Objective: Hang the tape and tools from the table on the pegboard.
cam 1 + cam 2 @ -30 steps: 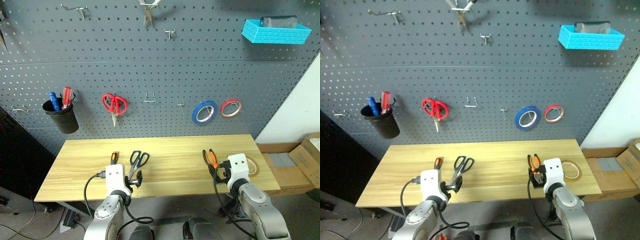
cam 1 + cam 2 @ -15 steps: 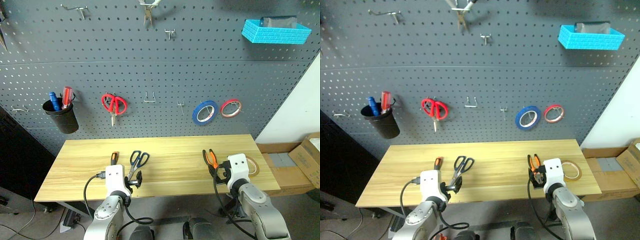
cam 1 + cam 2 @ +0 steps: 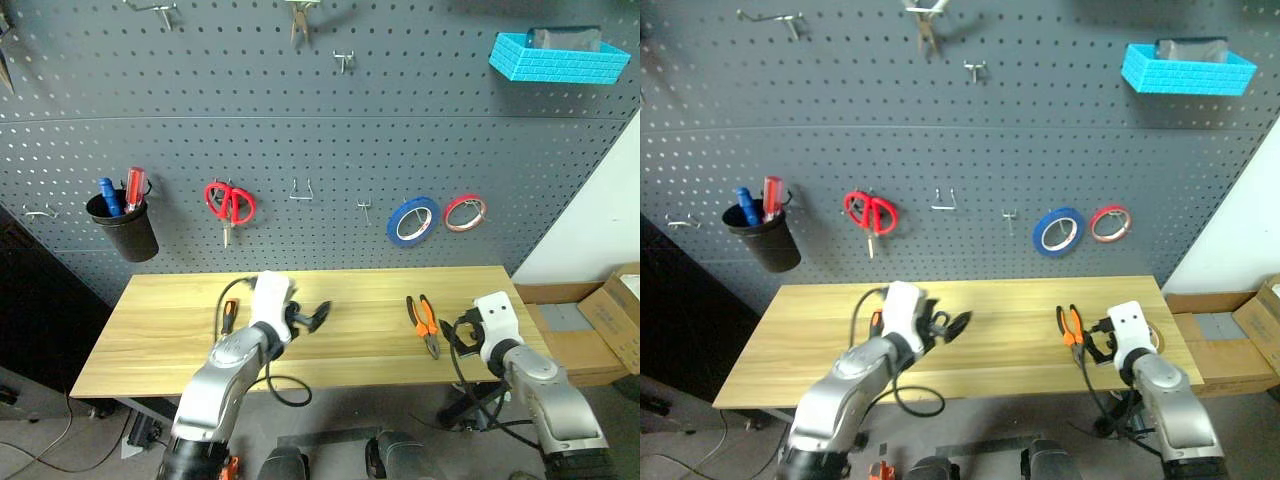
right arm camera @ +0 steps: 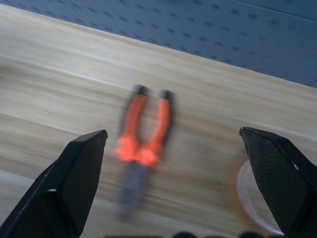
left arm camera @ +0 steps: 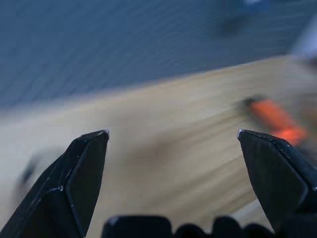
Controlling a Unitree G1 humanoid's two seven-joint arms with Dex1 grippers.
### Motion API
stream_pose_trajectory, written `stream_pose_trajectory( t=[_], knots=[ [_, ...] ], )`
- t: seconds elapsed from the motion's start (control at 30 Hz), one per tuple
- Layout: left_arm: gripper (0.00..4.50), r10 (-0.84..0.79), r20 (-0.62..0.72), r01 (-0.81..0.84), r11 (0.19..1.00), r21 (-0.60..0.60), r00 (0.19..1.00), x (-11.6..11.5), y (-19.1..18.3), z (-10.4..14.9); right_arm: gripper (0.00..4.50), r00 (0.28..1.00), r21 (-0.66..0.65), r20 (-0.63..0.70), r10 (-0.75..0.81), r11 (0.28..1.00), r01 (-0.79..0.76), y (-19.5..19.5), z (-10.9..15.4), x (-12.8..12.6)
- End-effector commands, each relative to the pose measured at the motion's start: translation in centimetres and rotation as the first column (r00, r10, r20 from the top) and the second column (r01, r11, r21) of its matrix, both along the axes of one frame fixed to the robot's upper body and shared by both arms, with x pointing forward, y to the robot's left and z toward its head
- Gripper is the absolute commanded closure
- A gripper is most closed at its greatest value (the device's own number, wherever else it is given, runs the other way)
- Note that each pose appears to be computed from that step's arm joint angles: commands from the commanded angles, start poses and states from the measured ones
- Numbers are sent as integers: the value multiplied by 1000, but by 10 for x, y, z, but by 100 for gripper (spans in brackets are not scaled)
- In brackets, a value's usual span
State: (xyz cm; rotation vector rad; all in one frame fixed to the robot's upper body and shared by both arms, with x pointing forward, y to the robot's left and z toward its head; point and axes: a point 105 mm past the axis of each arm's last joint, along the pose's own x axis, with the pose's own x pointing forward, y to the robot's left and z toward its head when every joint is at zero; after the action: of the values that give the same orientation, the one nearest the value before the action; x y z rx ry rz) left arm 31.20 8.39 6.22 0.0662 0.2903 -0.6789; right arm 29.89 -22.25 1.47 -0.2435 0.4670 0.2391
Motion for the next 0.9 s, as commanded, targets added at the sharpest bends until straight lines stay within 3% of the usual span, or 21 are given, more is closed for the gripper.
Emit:
stream_pose_trajectory(
  t=[0.03,0.2,0.33,0.9],
  knots=[
    [2,-371,82,363,927,95,925,-4,-55,9,0,1000,-2,24,2,1000,-2,-19,12,20],
    [2,-603,113,583,795,168,790,-4,-99,13,0,1000,27,-18,-22,999,22,-36,9,35],
    [2,-664,133,636,745,200,736,-1,-115,14,0,997,67,-59,-48,996,52,-43,4,42],
    [2,-721,159,693,692,199,674,0,-134,28,0,960,85,-195,-201,972,220,-71,-29,45]
  ],
)
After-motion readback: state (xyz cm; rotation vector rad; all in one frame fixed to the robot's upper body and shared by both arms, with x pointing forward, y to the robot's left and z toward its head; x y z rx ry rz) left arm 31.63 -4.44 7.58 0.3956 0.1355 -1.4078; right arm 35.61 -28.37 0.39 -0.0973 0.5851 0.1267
